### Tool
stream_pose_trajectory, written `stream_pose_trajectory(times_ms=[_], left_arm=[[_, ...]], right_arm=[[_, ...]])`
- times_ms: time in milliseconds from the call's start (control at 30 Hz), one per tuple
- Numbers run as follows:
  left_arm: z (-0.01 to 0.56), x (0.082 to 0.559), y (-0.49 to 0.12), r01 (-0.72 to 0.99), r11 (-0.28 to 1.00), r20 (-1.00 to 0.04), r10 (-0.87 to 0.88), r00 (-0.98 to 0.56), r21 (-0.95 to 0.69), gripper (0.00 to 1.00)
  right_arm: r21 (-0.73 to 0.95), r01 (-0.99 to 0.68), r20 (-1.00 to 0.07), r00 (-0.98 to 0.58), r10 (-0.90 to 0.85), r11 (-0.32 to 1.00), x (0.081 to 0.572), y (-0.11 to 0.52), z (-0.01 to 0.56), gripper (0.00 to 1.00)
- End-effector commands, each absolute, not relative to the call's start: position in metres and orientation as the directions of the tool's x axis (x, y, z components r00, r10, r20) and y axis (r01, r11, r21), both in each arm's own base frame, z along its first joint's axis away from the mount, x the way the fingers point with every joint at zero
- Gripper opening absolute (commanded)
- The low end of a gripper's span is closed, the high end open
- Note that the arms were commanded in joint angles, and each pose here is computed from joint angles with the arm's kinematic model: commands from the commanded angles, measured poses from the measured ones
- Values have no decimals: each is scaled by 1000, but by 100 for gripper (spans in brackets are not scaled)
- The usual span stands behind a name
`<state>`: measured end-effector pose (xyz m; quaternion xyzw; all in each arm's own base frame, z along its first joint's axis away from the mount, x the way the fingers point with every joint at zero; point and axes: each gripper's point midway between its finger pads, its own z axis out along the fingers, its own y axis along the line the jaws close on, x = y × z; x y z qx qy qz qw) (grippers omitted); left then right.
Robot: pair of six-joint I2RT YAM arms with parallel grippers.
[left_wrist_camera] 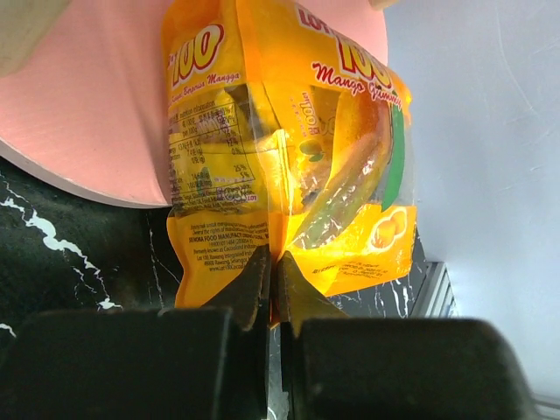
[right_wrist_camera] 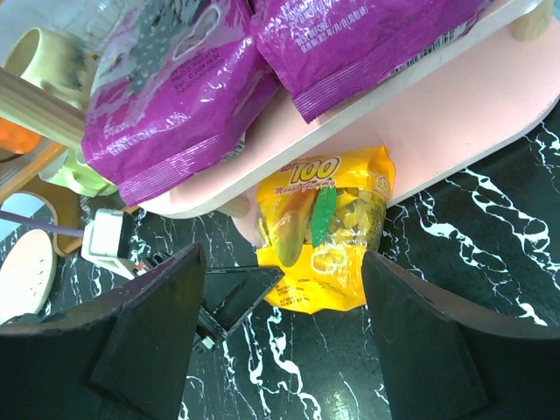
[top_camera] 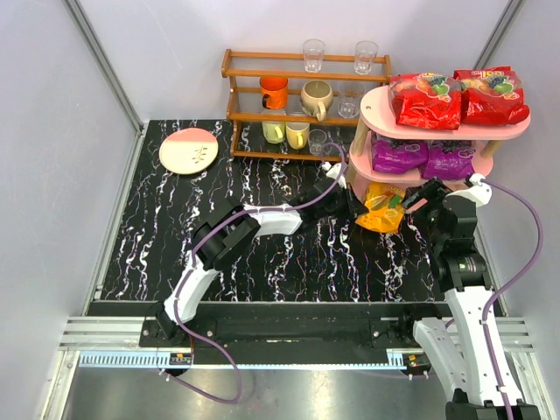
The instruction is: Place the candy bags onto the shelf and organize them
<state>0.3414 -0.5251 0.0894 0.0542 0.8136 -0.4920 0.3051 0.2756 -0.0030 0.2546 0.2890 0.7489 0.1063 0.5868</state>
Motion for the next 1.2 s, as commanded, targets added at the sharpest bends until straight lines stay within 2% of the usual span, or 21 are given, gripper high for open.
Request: stream_pose_trajectory(times_ms=[0,167,433,1167], left_arm=[[157,373,-537,409,402,-558,-396,-729,-820,0],[183,382,-542,406,369,-542,-447,-711,-836,0],[185,400,-545,382,365,-523,-485,-701,-849,0],[158,425,-550,345,418,-528,-486,-696,-840,0]], right_arm=[[477,317,-827,-155,541,820,275,-5,252,81],[474,322,-826,-158,541,819,276,-6,250,81],[462,321,-839,-144,525,827,273,-9,255,81],[442,333,-852,-136,506,833,272,-13,257,83]])
